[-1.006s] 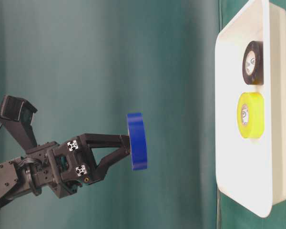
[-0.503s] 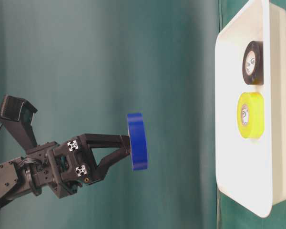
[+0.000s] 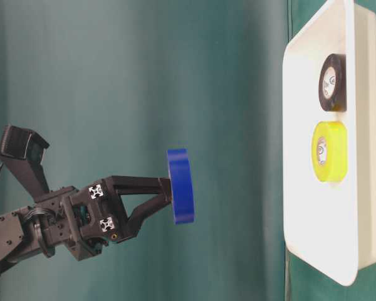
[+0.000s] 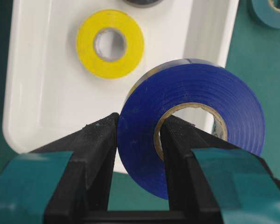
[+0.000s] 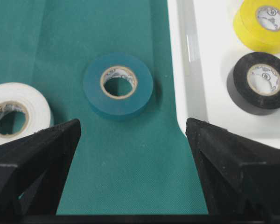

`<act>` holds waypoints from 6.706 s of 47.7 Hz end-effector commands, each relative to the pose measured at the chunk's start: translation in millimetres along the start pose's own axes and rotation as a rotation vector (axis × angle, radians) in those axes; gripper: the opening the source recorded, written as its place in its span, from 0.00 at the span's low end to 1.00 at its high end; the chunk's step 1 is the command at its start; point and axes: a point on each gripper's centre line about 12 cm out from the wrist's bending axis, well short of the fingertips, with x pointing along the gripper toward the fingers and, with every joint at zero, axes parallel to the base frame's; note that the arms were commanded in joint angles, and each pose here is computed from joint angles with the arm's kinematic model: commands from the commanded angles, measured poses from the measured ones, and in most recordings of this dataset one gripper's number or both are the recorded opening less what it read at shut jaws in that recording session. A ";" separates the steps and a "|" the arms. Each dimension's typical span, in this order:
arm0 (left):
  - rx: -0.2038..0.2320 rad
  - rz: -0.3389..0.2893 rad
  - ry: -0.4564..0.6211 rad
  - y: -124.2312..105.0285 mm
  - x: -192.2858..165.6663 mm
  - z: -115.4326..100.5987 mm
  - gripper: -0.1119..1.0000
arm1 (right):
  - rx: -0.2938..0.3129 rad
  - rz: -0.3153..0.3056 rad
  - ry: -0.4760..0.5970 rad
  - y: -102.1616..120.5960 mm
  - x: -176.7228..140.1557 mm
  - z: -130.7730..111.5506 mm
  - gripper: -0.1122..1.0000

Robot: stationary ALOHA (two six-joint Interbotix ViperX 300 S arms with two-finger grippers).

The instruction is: Pick up the tape from a random location and place it into the white case.

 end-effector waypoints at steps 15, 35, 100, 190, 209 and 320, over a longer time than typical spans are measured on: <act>0.000 0.002 -0.040 -0.7 12.2 -10.8 0.31 | -0.005 0.004 -0.030 1.3 -1.2 11.3 0.89; -0.034 0.016 -0.001 12.7 91.7 -50.3 0.31 | -0.010 0.002 -0.032 0.9 -1.2 11.5 0.89; -0.050 0.021 0.030 19.4 114.8 -64.6 0.96 | -0.009 -0.001 -0.028 0.4 0.8 13.9 0.89; 0.155 -0.139 -0.101 -115.1 26.8 -36.3 0.96 | -0.007 -0.005 -0.016 0.2 0.4 15.2 0.89; 0.166 -0.146 -0.126 -118.7 25.3 -36.5 0.96 | -0.007 -0.004 -0.017 0.3 0.3 15.9 0.89; 0.106 -0.196 -0.878 -76.8 -99.0 -163.6 0.96 | -0.074 0.009 -0.292 3.8 -36.6 63.2 0.89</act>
